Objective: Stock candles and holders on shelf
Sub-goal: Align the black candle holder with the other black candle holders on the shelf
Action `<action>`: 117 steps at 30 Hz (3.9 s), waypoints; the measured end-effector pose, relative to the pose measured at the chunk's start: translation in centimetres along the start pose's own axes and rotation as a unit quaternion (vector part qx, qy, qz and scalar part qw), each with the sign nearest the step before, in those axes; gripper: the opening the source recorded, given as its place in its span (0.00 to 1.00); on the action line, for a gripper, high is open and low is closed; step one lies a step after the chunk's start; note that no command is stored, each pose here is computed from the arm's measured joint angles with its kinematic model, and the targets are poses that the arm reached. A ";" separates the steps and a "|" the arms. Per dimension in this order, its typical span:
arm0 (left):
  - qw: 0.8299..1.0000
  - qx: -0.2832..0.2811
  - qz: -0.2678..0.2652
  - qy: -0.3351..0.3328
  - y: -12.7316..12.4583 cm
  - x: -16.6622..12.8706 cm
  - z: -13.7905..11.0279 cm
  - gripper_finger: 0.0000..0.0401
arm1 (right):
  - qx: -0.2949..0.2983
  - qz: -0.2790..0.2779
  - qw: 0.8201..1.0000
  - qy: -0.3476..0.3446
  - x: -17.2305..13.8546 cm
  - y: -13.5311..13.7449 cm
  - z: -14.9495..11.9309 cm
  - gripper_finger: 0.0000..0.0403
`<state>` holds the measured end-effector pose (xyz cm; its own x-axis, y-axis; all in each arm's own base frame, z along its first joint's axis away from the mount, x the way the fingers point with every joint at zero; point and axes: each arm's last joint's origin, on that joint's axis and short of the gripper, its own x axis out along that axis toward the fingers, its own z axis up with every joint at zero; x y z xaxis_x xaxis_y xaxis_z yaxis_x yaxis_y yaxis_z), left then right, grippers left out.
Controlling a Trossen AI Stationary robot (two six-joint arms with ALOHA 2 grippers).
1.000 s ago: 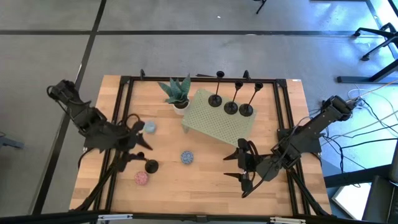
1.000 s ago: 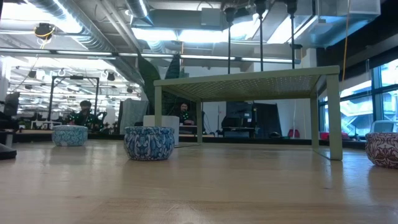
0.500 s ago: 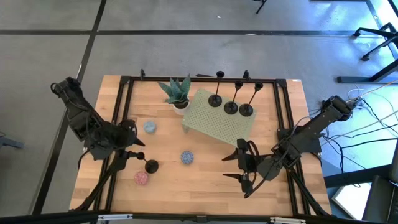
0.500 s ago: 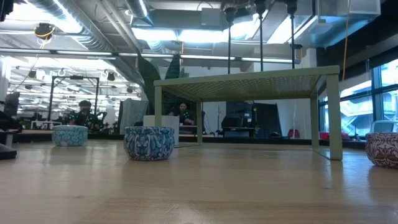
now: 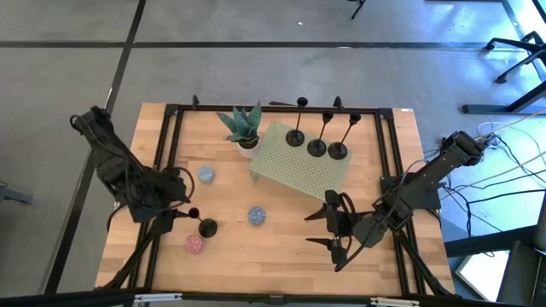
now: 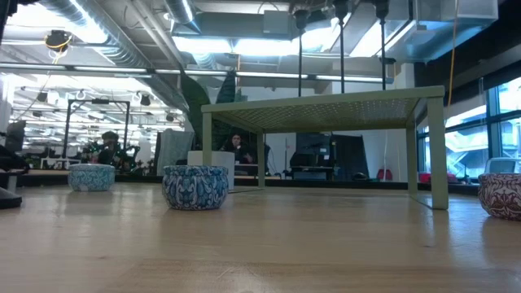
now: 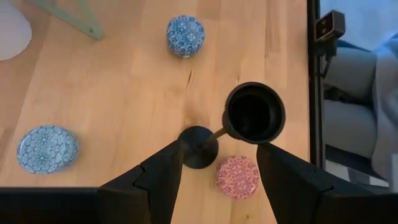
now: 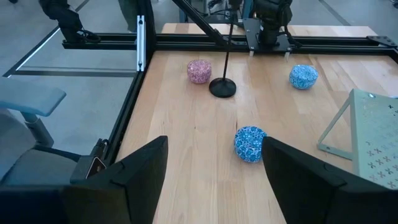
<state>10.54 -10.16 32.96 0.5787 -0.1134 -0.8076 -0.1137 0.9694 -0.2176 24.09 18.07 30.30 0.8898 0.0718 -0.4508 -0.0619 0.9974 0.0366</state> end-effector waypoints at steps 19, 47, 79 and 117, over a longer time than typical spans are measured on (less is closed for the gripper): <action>0.994 0.093 0.021 0.048 -4.3 5.4 0.5 0.51 | 0.000 0.000 1.000 0.000 0.0 0.0 0.0 0.65; 0.989 0.119 0.081 -0.019 -3.8 5.4 1.3 0.28 | -0.027 -0.005 1.000 -0.003 0.2 -0.3 0.2 0.65; 0.899 0.091 0.201 -0.379 3.1 0.1 19.2 0.18 | 0.036 -0.075 0.995 -0.060 1.7 -3.5 2.1 0.65; 0.946 0.224 0.007 0.235 -4.5 13.2 8.7 0.40 | -0.014 -0.051 0.999 -0.009 1.8 -3.5 1.3 0.65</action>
<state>25.69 -14.10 28.01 0.1441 -0.0815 -0.9862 0.2954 0.9547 -0.0358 26.44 14.70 30.50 0.8996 -0.0309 -0.4356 0.0179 0.9993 -0.0339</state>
